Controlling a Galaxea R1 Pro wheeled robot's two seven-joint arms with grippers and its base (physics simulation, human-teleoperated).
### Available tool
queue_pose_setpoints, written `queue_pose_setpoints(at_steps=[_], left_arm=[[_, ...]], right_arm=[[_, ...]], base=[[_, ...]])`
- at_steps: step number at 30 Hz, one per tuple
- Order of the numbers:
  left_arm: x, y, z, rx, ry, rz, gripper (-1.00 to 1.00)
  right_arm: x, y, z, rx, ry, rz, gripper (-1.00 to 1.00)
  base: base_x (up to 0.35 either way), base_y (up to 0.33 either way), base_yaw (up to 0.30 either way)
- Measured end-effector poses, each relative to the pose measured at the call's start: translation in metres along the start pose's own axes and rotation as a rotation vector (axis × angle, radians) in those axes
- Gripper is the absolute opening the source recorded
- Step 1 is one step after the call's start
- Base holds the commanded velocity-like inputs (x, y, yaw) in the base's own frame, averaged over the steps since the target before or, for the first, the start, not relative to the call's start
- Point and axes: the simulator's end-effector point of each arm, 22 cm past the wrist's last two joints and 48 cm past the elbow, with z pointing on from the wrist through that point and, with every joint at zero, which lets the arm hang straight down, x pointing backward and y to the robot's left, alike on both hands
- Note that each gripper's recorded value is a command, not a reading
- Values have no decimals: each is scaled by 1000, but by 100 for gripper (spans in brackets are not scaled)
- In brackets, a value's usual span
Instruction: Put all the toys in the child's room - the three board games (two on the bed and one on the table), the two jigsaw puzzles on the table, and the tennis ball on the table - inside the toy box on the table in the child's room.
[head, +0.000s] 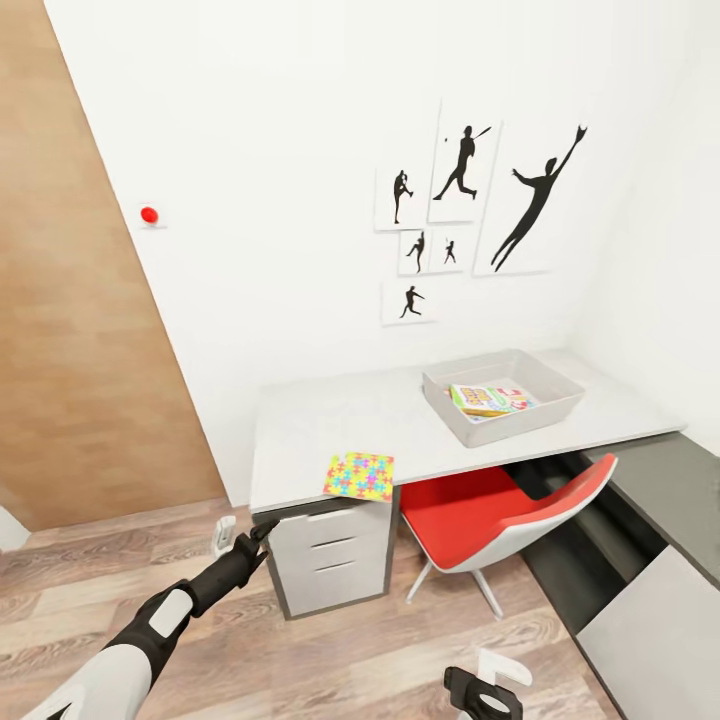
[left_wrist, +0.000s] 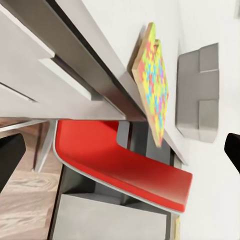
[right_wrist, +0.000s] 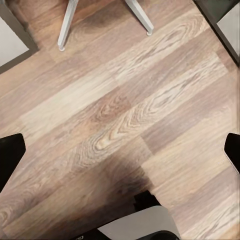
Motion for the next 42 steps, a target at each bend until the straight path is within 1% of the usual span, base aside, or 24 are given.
queue_pose_setpoints(at_steps=[8,20,30,36,40,42], left_arm=[[0,0,1,-2,-4,7,100],[-1,0,1,-1,-7,7,100],[-1,1,0,-4,-9,9,100],[-2,1,0,-5,-9,9,100],[-2,1,0,-5,-9,9,100],[-2,1,0,-5,-9,9,100]], right_arm=[[0,0,0,0,1,0,100],[1,0,0,1,4,-1,100],[5,-5,1,8,15,-7,100],[21,-17,3,37,55,-29,100],[41,-30,3,67,114,-57,100],[45,-32,3,73,127,-62,100]], base=[[0,-104,0],[0,-236,0],[0,-69,0],[0,-178,0],[0,-74,0],[0,-29,0]])
